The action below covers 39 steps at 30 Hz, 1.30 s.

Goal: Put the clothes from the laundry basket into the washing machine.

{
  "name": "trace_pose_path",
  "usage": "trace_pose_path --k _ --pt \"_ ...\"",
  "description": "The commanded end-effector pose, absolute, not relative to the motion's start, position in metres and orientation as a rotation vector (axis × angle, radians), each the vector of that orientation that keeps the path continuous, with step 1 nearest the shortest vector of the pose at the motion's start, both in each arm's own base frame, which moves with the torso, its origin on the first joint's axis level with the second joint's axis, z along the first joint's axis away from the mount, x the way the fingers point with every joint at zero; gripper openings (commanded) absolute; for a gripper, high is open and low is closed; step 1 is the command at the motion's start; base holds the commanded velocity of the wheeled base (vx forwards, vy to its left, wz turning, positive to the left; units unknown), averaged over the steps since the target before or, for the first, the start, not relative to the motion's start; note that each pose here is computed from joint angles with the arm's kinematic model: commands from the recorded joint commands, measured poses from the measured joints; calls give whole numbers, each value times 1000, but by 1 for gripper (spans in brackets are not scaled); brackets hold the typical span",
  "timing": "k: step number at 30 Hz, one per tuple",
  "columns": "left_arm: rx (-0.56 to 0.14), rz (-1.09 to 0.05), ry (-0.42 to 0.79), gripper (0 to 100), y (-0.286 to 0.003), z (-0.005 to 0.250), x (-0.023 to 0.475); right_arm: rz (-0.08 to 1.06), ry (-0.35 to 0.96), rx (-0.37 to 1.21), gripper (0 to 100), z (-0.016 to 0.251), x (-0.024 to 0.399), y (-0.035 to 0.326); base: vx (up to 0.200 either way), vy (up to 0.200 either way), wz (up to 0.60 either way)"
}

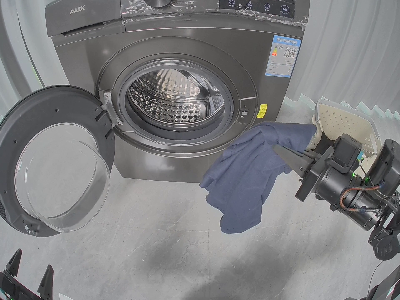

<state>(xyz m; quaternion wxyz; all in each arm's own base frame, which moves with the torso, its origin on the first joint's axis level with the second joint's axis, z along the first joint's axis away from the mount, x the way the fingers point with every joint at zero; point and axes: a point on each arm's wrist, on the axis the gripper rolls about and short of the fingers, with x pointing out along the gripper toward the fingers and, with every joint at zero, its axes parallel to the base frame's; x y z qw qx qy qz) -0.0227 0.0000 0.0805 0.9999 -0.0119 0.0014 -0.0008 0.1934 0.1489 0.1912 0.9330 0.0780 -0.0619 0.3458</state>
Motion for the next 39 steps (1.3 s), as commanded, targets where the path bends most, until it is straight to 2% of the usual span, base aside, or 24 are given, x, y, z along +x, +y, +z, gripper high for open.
trace_pose_path --k 1,10,39 --pt "-18 2 8 100 0 76 -22 718 -101 160 0 180 199 158 0 0 0" --pt "-18 3 5 100 0 76 -22 708 -118 170 0 178 203 176 0 0 0" --pt "6 5 5 100 0 76 -22 724 -122 179 0 180 199 180 0 21 0"
